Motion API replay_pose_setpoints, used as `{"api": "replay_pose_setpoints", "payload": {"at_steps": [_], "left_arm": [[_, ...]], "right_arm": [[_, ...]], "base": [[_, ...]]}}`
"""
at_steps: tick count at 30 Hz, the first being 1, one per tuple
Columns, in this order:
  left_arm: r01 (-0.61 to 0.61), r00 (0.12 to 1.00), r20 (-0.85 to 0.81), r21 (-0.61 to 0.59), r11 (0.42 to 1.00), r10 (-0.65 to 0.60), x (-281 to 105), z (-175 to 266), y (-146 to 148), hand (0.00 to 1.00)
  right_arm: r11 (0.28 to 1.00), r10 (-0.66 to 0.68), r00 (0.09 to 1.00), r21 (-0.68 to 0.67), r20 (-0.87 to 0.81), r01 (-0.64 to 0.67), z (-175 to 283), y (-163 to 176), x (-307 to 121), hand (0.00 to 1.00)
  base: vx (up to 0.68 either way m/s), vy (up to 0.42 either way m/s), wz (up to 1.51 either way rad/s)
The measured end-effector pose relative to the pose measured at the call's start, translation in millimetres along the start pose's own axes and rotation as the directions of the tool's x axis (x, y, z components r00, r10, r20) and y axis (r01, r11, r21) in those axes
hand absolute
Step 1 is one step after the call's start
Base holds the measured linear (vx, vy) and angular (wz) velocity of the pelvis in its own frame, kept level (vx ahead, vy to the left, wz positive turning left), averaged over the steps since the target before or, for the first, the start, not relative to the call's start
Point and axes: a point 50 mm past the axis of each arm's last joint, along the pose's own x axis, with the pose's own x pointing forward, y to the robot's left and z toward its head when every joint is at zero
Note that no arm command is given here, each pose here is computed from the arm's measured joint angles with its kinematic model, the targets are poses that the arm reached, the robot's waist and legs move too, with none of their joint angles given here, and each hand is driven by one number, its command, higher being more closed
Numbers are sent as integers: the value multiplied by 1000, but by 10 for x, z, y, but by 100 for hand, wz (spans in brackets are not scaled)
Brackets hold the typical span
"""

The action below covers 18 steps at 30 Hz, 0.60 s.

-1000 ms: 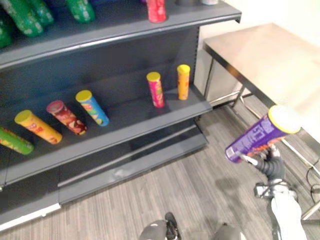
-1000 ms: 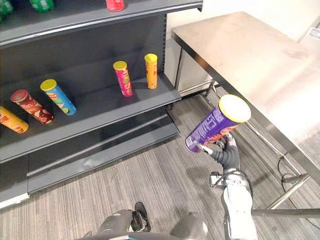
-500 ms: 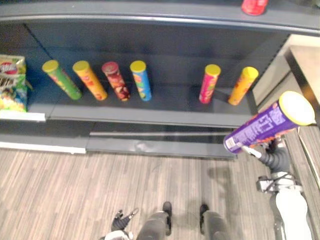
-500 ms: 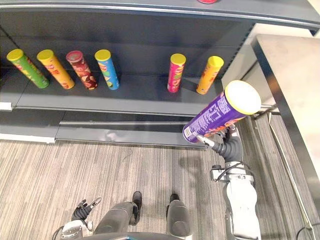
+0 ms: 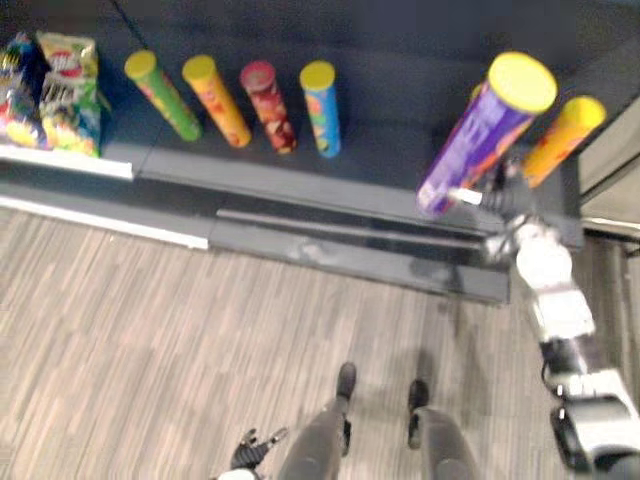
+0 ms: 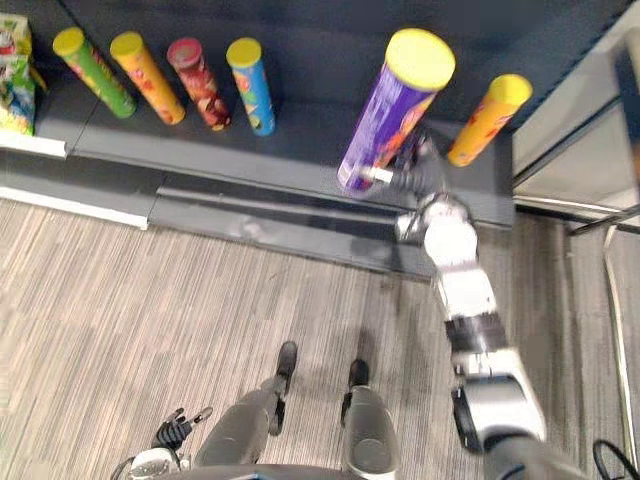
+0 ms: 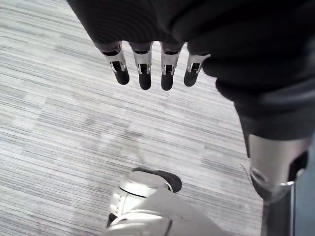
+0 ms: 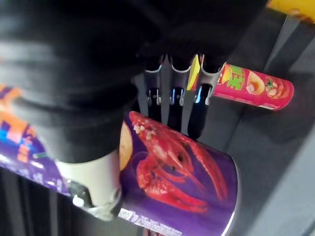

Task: Put the gum and the chips on the shelf.

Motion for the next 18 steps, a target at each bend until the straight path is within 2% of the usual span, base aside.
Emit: {"api": "replay_pose_setpoints", "payload": {"at_steps": [3,5,7,11,18], "left_arm": [[26,999,21,18,1000,-27,1,49,-71,0],[49,998,47,2,999,-49,4,120,-151,0],[56,997,59,9,998,-56,4,149,-181,0],[74,991,109,2,997,-74,24,288,-257,0],[90,983,158,19,996,-92,58,477,-341,0]], "right_arm": [[990,-124,992,73,23,122,246,-200,294,100],[960,-235,971,167,32,227,429,-394,431,100],[942,-278,960,204,35,266,508,-445,479,100],[921,-320,947,240,22,306,571,-477,535,100],[920,-322,946,225,-40,323,454,-410,543,100]], "base": [[-30,-30,19],[-15,-29,18],[-16,-34,13],[-22,-57,14],[-36,-77,14]]}}
